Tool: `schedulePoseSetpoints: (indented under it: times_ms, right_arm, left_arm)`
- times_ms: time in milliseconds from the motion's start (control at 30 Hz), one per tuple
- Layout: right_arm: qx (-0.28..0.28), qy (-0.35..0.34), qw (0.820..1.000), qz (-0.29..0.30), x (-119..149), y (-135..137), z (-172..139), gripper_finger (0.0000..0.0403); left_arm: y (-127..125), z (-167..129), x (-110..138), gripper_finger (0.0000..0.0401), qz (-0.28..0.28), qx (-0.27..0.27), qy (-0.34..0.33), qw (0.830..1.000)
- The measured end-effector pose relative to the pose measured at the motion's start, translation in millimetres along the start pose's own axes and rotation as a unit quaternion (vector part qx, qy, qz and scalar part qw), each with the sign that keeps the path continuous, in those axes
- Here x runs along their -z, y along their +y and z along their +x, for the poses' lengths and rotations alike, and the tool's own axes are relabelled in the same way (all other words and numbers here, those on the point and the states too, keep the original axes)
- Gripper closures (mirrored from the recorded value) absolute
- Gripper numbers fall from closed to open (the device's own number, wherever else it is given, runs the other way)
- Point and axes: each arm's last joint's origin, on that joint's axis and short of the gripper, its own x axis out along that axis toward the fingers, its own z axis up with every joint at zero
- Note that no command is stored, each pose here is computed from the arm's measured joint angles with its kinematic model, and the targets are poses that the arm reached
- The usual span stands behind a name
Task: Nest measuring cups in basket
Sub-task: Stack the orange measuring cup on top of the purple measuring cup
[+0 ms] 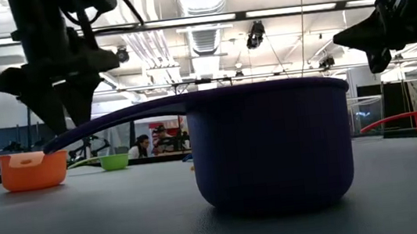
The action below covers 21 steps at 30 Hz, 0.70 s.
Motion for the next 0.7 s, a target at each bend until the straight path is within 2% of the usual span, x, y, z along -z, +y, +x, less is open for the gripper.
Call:
schedulePoseSetpoints:
  times_ms: [100,233,500,700]
  right_arm:
    - [0.0,0.0,1.0,0.0,0,0,0,0.0394]
    - [0.0,0.001,1.0,0.0,0,0,0,0.0394]
    - [0.0,0.001,1.0,0.0,0,0,0,0.0394]
    - [0.0,0.001,1.0,0.0,0,0,0,0.0394]
  left_arm:
    - [0,-1,4,0.0194,-0.013,0.0,0.003,1.0]
    - [6,0,7,0.0203,-0.033,-0.026,0.008,0.999]
    - [16,11,12,0.024,-0.049,-0.053,0.01,0.997]
    - [14,20,14,0.0268,-0.048,-0.024,0.006,0.999]
